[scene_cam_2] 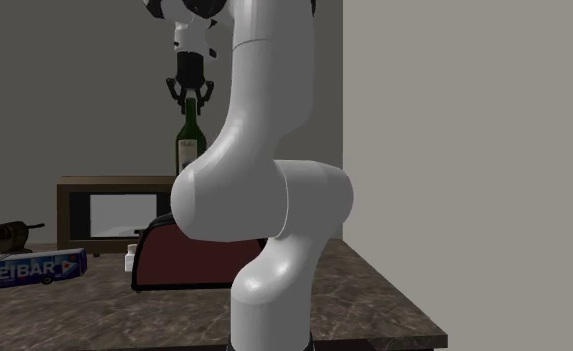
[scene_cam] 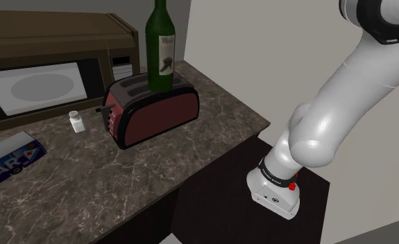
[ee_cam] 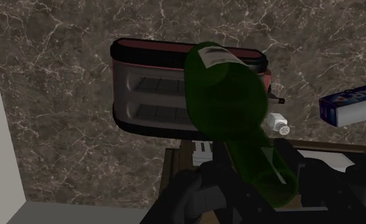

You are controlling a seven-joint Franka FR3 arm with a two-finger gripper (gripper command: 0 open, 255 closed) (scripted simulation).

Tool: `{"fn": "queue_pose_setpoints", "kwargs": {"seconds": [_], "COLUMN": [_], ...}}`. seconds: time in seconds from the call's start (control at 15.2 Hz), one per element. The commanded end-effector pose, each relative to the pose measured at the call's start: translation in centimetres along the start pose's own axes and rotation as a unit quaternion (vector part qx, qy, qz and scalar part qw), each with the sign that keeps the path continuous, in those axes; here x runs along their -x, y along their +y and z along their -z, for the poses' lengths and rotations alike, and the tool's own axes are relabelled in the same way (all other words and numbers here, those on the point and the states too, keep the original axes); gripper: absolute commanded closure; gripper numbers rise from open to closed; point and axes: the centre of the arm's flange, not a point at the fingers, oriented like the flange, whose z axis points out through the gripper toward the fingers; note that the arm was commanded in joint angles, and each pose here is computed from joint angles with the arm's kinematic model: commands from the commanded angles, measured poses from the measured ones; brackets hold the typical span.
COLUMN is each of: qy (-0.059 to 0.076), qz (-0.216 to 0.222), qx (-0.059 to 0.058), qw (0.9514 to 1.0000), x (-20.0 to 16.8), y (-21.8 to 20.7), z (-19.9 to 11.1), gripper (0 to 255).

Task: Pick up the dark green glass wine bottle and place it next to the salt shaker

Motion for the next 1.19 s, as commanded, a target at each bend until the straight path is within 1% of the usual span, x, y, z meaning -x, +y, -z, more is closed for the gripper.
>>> {"fn": "queue_pose_setpoints", "kwargs": {"seconds": [0.0, 1.12], "qy": [0.001, 0.001], "qz": [-0.001, -0.001], "qx": [0.000, 0.000], "qw": [1.0000, 1.0000], "x": [-0.4, -4.7], "y": [-2.4, -22.8], "z": [-1.2, -9.7], "gripper": [255, 255]}}
